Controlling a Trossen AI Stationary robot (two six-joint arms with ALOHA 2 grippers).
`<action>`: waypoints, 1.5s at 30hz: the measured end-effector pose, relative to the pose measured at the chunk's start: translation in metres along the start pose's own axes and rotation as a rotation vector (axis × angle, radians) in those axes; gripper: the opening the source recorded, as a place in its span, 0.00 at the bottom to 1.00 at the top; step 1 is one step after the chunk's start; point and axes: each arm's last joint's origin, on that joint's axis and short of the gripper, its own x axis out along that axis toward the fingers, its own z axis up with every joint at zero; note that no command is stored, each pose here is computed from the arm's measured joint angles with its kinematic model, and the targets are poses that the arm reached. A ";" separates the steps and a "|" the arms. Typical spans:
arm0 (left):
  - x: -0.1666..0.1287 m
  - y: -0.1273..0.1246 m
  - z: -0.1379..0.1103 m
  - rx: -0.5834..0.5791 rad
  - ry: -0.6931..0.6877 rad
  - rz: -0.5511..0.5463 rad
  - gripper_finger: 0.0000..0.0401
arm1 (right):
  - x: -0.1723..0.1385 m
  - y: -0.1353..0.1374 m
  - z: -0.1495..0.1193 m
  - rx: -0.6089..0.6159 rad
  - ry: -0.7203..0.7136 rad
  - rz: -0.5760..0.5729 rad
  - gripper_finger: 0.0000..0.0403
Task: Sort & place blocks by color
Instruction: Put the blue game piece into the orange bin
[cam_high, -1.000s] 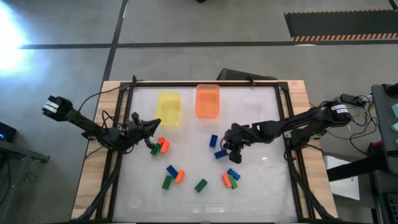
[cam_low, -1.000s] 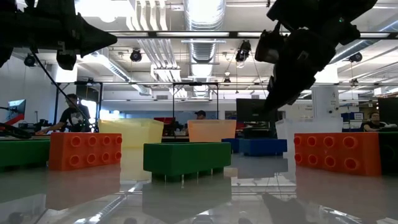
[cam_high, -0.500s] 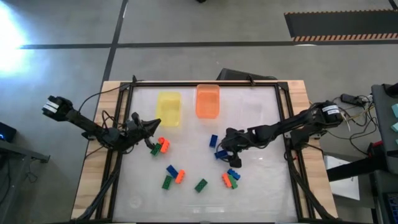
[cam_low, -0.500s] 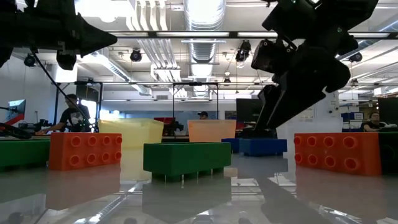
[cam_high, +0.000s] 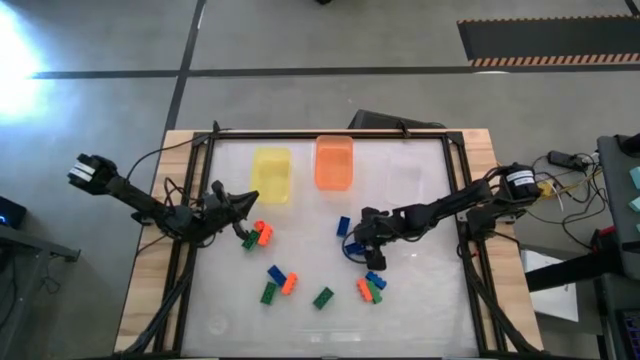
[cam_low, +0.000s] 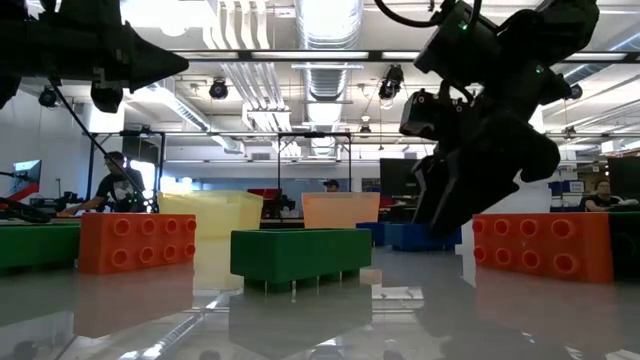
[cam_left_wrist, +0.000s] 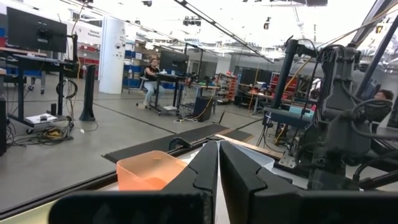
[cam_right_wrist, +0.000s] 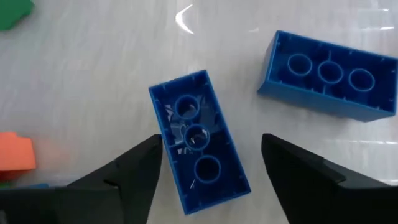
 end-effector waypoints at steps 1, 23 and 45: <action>0.000 0.000 0.000 0.000 0.000 0.000 0.00 | 0.000 0.000 0.000 -0.001 0.000 0.000 0.61; 0.000 -0.001 -0.002 0.012 0.010 0.000 0.00 | -0.042 -0.002 0.023 0.021 -0.029 -0.030 0.31; 0.000 -0.001 -0.002 0.010 0.009 0.000 0.00 | -0.081 -0.173 0.117 0.065 -0.025 -0.302 0.32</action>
